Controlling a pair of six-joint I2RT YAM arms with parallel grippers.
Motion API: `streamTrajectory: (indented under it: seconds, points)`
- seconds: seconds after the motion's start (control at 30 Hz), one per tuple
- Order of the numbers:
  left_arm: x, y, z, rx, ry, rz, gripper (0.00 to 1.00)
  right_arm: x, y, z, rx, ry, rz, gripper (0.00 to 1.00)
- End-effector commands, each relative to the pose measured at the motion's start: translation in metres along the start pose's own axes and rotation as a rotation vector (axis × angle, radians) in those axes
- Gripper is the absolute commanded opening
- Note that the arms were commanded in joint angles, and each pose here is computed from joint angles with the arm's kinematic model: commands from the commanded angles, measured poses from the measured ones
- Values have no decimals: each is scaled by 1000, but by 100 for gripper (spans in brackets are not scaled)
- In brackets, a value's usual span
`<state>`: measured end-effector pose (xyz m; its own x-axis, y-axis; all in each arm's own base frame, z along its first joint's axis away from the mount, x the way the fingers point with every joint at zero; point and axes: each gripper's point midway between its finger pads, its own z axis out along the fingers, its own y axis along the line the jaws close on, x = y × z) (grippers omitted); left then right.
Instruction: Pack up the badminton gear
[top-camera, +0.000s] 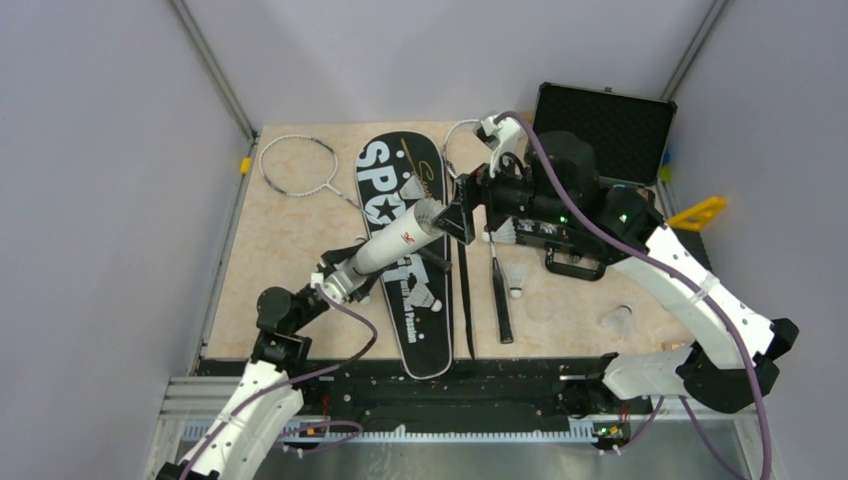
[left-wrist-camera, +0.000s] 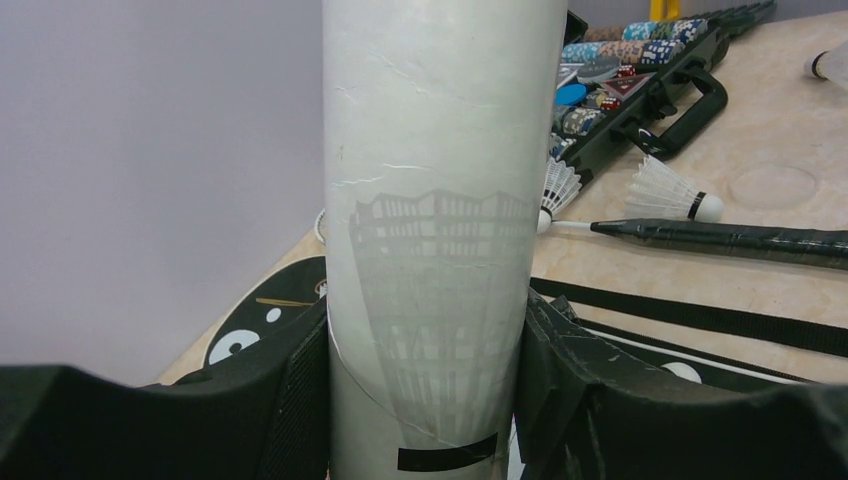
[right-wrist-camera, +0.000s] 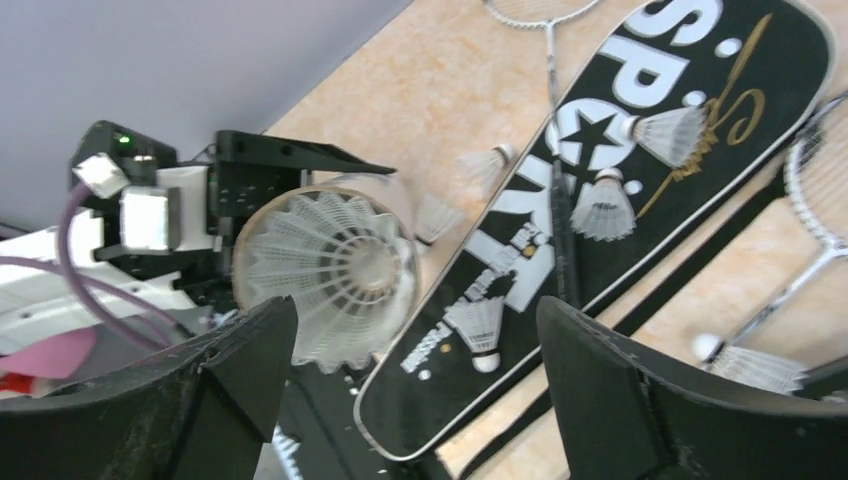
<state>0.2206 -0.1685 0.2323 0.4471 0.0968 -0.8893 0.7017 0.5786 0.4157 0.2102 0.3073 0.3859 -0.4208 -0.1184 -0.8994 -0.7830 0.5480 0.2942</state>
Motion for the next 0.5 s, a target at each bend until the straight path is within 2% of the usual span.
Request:
streamTrajectory:
  seconds: [0.0,0.23,0.47]
  points:
    - [-29,8,1,-23,-101,67,35,-13,-16,-17,109,-37,-18,97]
    - [-30,3,1,-2,-110,73,36,13,-17,26,58,90,25,99]
    - [-34,5,-1,-19,-122,70,36,9,-10,65,-19,128,-8,99]
